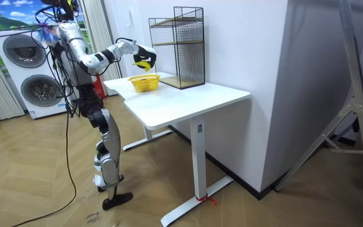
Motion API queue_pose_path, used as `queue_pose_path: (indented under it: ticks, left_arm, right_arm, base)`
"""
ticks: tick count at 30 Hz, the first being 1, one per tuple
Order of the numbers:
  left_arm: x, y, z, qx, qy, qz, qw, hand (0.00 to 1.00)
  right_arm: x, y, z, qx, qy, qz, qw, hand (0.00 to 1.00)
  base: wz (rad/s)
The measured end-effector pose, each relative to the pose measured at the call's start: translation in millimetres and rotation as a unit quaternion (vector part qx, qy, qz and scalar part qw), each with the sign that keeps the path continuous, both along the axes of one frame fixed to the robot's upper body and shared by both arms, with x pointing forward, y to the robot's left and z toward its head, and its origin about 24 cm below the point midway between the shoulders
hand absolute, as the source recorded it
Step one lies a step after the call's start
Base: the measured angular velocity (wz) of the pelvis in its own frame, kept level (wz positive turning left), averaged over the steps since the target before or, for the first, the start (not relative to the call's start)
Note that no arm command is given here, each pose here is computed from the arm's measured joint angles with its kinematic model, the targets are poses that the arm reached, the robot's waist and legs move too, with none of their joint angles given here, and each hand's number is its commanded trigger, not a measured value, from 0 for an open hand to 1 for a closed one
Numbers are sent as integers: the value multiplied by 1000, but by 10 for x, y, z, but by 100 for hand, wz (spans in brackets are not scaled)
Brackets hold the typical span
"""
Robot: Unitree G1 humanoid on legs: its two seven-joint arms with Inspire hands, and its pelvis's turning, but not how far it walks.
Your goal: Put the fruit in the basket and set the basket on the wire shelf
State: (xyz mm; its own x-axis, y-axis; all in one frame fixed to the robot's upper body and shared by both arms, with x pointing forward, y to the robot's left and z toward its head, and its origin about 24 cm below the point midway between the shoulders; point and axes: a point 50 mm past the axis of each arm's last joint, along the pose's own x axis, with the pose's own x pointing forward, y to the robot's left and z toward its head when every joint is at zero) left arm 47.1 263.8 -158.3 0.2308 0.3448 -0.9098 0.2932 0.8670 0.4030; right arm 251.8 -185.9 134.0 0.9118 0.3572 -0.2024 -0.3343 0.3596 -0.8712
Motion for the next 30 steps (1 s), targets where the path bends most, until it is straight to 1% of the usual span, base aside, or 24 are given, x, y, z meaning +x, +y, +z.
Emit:
queue_pose_path:
  ticks: [18, 19, 20, 30]
  left_arm:
    - [33, 3, 6, 1, -5, -1, 1000, 0]
    - [32, 3, 6, 1, -5, -1, 1000, 0]
    - [29, 3, 6, 1, -5, -1, 1000, 0]
    - [36, 1, 6, 1, -6, -1, 1000, 0]
  right_arm:
    - [-6, 56, -35, 12, 14, 10, 1000, 100]
    - [-6, 56, -35, 12, 14, 10, 1000, 64]
    - [-6, 61, -37, 14, 14, 11, 1000, 0]
    - [-9, 123, -62, 25, 17, 19, 999, 0]
  base:
    - [0]
    - [0]
    - [0]
    - [0]
